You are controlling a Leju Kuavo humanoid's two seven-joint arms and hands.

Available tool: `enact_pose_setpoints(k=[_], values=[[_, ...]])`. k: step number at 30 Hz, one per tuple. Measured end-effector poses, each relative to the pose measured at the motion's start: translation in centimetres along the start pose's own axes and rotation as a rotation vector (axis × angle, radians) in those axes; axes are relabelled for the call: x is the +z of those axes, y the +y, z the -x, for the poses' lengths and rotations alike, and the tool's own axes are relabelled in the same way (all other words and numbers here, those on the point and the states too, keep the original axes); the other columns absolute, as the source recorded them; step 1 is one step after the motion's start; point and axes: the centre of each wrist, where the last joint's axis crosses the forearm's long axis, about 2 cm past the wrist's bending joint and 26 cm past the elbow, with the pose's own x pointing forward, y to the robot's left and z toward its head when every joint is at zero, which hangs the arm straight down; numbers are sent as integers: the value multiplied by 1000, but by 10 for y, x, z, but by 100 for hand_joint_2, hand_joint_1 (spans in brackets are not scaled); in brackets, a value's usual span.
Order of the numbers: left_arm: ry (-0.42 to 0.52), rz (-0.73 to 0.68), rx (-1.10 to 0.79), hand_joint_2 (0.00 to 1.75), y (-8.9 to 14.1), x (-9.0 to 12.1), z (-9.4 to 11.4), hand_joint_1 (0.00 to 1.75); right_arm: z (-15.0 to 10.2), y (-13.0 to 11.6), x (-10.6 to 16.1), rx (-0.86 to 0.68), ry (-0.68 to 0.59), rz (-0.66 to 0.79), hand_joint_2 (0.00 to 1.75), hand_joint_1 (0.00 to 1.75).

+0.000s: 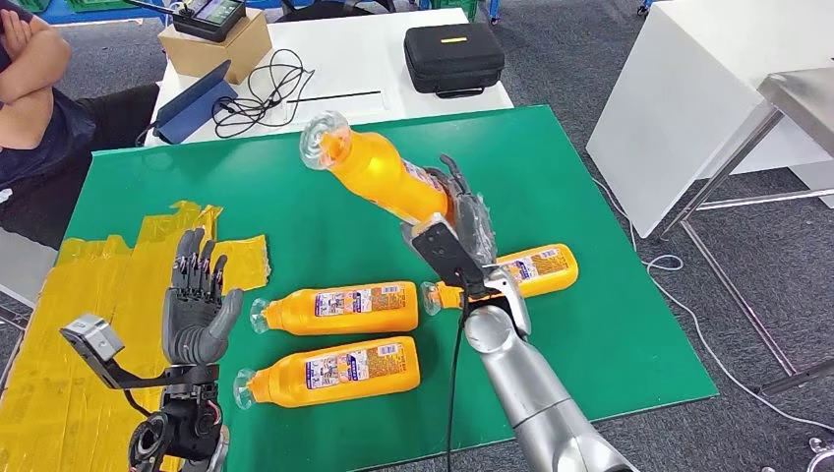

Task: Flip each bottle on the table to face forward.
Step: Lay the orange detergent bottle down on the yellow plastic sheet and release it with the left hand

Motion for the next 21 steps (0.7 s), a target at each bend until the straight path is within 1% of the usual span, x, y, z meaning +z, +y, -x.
enact_pose_setpoints(k=[4, 7, 13, 17, 21], values=[[-2, 1, 1, 175, 1, -8, 1, 0, -19, 21, -15, -5, -27, -51, 175, 175], [-5, -1, 0, 175, 2, -12, 2, 0, -31, 35, -22, -2, -44, -86, 175, 175], [-12, -13, -7, 175, 4, -14, 3, 0, -43, 54, -26, 5, -52, -163, 175, 175], [-26, -31, -8, 175, 5, -16, 3, 0, -47, 78, -20, 19, -22, -285, 175, 175], [-37, -41, -9, 175, 5, -16, 0, 0, -50, 107, -1, 26, 20, -424, 175, 175]])
